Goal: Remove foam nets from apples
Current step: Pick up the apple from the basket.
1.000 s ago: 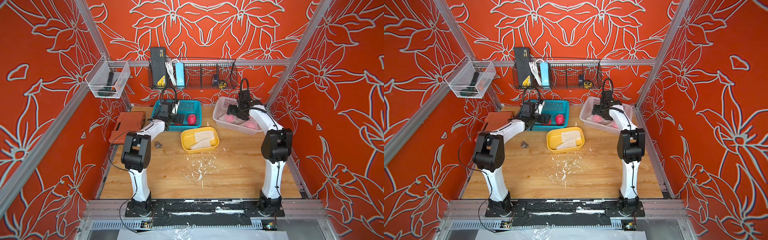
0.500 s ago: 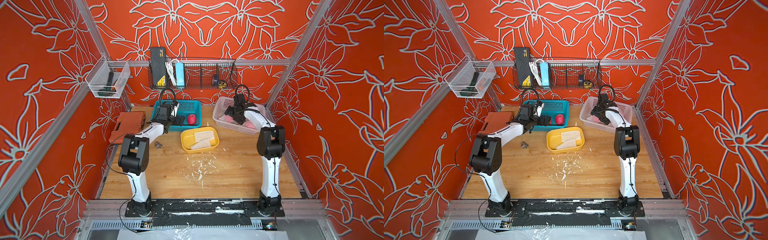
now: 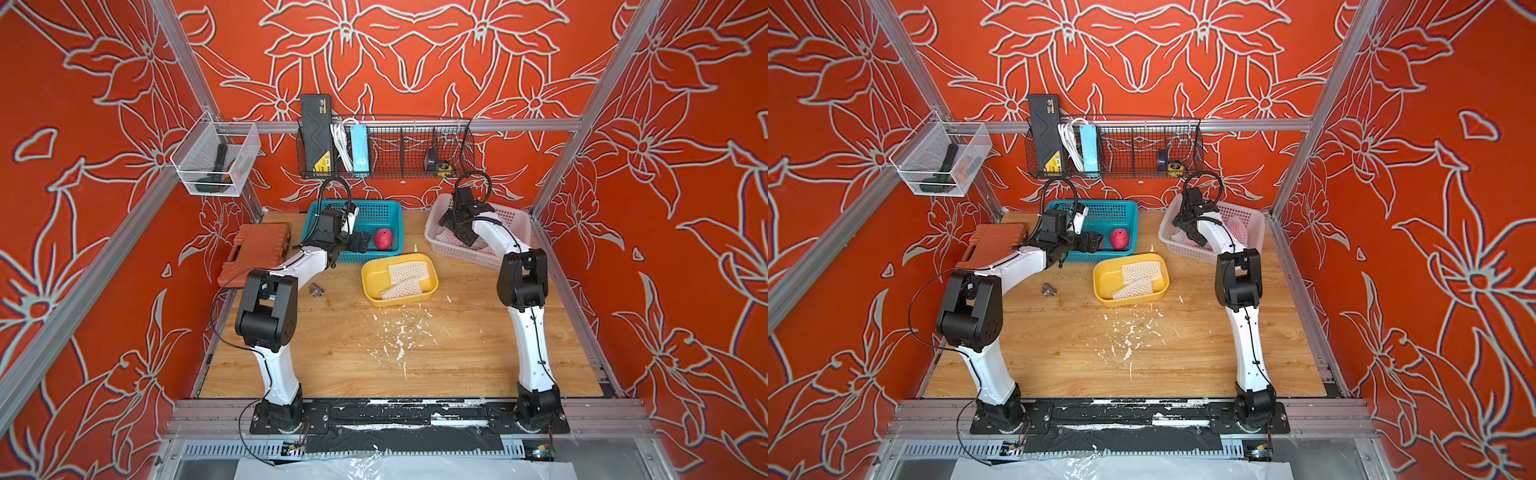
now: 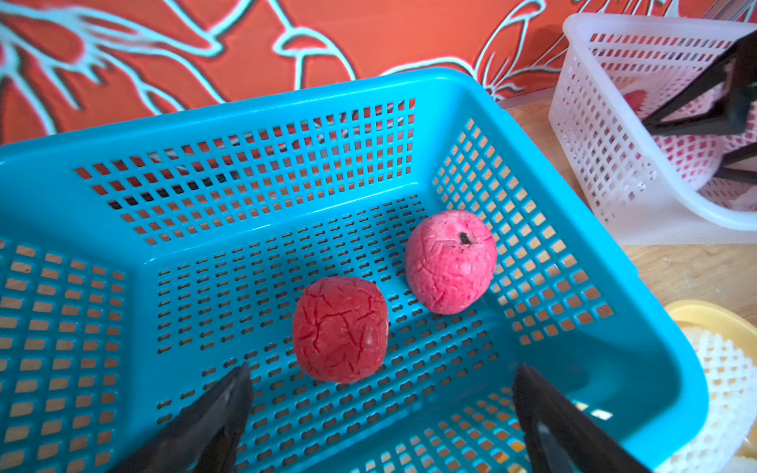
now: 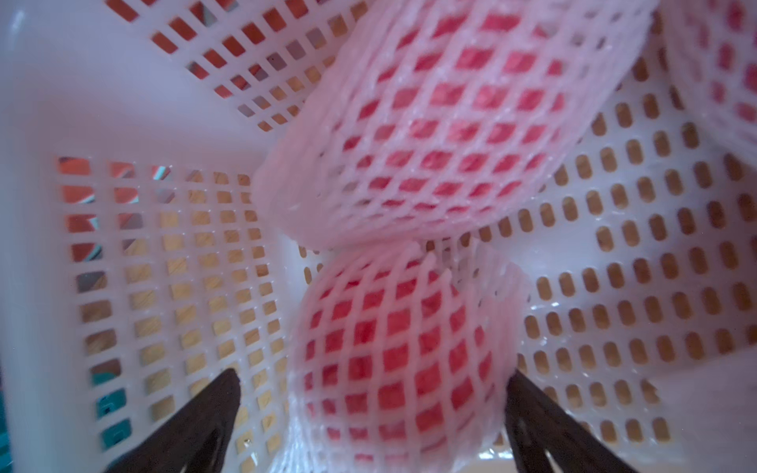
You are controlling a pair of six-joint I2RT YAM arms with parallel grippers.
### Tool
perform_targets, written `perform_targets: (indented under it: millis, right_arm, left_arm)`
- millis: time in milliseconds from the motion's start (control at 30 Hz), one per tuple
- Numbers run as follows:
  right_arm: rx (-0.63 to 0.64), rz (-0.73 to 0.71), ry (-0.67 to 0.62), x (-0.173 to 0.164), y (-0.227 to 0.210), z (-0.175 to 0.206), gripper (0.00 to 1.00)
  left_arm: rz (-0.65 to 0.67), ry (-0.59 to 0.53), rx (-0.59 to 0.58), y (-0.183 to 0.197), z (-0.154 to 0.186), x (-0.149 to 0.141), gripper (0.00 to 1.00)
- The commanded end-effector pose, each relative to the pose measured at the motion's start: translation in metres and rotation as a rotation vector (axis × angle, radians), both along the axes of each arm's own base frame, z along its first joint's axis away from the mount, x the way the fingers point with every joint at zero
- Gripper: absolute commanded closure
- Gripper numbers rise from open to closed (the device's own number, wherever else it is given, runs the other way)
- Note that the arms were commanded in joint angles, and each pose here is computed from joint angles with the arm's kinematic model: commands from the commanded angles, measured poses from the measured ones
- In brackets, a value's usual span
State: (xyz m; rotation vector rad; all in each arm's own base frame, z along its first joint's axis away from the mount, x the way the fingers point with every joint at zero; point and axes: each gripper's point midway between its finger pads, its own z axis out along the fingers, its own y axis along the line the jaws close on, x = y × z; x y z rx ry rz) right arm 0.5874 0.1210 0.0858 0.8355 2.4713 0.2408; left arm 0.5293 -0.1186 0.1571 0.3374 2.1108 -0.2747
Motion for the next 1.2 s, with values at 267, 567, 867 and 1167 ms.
perform_targets:
  millis: [267,567,867,1167]
  right_arm:
    - [-0.103,-0.058,0.149,-0.025,-0.021,-0.027,0.03]
    - [-0.115,-0.081,0.159,-0.031,-0.028,-0.025,0.18]
    - [-0.104,-0.081,0.033,-0.028,-0.030,0.028,0.27]
    - [-0.054,-0.048,-0.075,-0.057,-0.029,0.094,0.27]
  left_arm:
    - [-0.026,-0.006,-0.019,-0.006,0.005,-0.002,0.02]
    - [-0.035,-0.012,-0.026,-0.008,0.009,-0.004,0.02]
    - [-0.057,-0.048,-0.029,-0.014,0.026,-0.015,0.02]
    - [-0.107,-0.130,-0.026,-0.025,0.051,-0.048,0.02]
